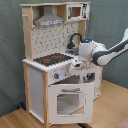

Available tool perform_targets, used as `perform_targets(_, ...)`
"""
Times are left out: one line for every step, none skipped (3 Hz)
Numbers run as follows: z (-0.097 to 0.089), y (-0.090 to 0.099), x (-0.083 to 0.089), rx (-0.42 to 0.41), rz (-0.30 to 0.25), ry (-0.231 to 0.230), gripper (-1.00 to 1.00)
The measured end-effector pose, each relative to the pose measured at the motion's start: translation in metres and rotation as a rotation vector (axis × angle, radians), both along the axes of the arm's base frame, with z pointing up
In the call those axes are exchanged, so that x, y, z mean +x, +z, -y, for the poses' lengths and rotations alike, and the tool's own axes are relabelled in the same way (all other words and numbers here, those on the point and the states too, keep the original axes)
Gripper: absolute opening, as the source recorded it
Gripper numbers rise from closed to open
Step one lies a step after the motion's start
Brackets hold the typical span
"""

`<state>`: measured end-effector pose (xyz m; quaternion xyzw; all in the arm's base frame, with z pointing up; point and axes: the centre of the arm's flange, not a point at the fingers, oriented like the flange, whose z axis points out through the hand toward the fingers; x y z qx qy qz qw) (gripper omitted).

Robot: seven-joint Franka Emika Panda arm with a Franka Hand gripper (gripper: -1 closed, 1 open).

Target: Play with the kitchen

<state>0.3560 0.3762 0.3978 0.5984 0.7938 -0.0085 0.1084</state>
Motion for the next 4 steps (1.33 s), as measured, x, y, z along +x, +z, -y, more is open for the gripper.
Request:
perform_targets(0.001, 0.0, 0.001, 0.0, -0.002, 0.001, -1.0)
perform_targets(0.006, -0.004, 0.004, 0.001, -0.02, 0.009, -1.0)
perform_targets(0.025, -0.028, 0.01, -0.015, -0.096, 0.022, -1.0)
perform_targets(0.022, -0.04, 0.004, -0.027, -0.117, 0.022, -1.0)
